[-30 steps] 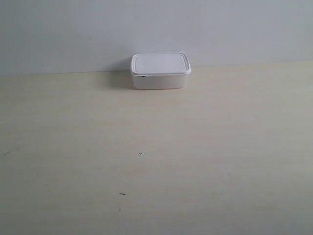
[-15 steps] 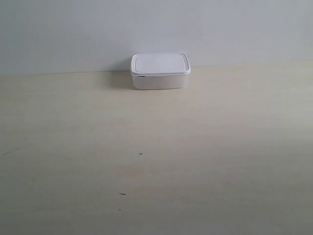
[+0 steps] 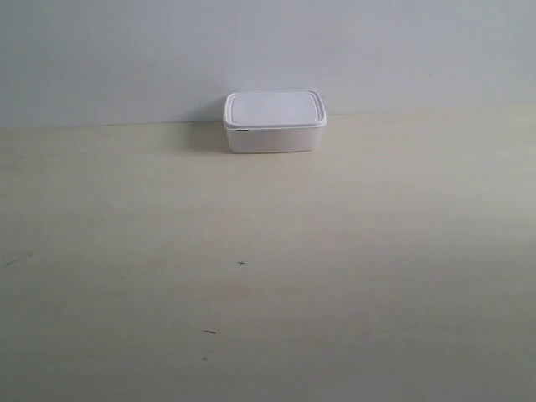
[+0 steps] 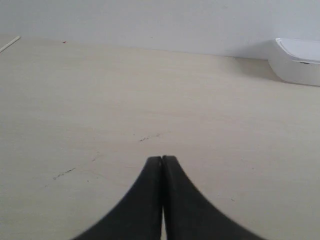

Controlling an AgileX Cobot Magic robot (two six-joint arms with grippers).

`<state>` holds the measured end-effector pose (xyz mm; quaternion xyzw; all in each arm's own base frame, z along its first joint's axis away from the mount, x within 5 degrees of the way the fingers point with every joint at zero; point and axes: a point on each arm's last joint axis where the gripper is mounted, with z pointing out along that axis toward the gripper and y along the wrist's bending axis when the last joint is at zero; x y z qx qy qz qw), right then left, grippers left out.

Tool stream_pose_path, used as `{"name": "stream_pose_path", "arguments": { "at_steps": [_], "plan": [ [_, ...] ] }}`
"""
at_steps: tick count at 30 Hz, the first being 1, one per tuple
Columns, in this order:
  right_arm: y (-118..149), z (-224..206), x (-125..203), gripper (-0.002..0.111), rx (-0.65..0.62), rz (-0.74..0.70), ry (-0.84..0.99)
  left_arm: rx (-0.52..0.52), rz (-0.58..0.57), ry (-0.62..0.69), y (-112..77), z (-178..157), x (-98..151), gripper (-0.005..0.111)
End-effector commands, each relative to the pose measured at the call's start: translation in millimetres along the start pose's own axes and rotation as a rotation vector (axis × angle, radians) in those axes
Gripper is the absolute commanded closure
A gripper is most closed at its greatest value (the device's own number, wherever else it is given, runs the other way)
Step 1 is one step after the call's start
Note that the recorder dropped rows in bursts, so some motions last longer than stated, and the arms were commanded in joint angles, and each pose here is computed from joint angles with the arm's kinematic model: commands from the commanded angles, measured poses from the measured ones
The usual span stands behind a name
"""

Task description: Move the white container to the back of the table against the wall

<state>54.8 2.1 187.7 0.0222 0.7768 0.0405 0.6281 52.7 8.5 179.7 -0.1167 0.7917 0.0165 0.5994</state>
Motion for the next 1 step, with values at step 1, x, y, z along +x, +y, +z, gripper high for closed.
{"name": "stream_pose_path", "arguments": {
  "at_steps": [1],
  "plan": [
    [-0.6, -0.1, 0.0, 0.108, 0.008, -0.007, -0.014, 0.01, -0.006, -0.013, -0.7, -0.5, -1.0, 0.107]
  ]
}}
